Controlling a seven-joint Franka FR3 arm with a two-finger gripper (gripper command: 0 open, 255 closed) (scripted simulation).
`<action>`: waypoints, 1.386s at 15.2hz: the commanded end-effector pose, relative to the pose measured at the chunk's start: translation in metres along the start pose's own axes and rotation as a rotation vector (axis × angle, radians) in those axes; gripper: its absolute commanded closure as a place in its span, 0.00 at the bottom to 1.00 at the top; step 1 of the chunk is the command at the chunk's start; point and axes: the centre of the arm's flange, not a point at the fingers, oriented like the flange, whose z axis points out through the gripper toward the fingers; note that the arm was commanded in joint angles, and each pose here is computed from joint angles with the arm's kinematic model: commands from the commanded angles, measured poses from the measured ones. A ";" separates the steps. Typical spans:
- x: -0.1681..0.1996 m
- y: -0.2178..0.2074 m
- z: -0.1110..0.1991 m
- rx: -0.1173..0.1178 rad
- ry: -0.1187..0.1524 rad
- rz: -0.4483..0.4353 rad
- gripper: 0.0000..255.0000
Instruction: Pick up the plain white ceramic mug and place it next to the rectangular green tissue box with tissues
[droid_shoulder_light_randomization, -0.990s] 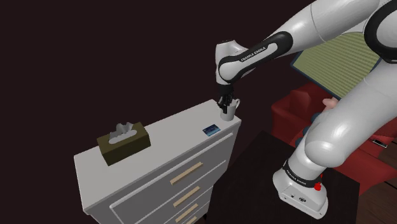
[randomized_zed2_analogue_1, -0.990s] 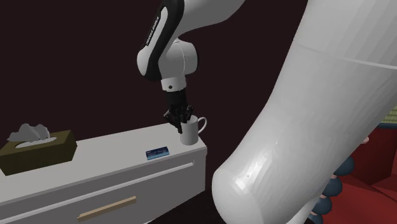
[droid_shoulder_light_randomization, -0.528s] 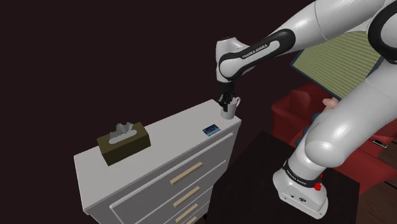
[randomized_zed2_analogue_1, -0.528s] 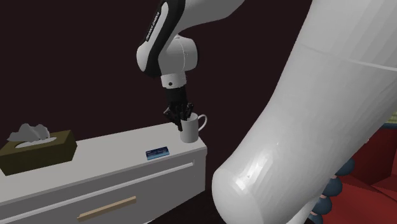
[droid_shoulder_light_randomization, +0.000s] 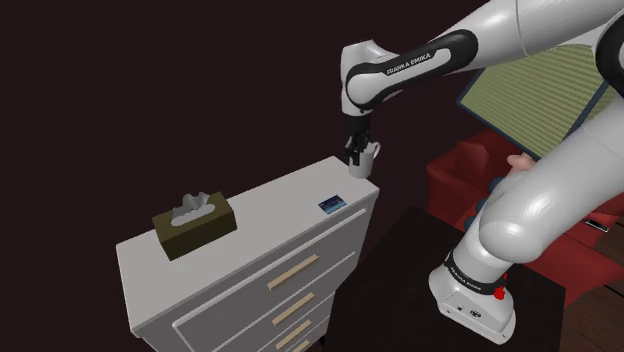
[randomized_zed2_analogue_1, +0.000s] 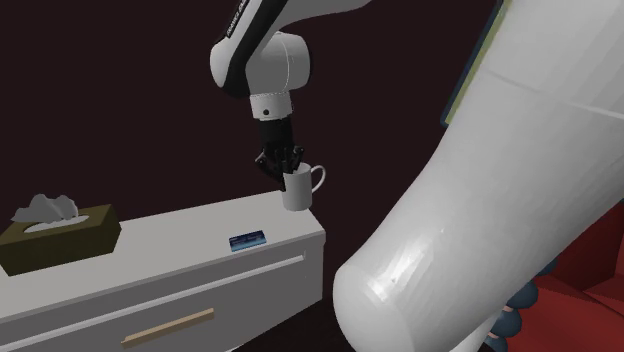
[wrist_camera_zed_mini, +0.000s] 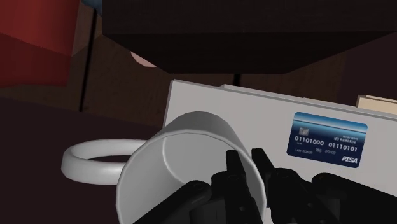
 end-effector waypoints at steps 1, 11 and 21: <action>-0.003 -0.001 -0.010 0.000 0.000 0.000 1.00; -0.012 0.001 -0.062 0.000 0.000 0.000 1.00; -0.020 0.002 -0.114 0.000 0.000 0.000 1.00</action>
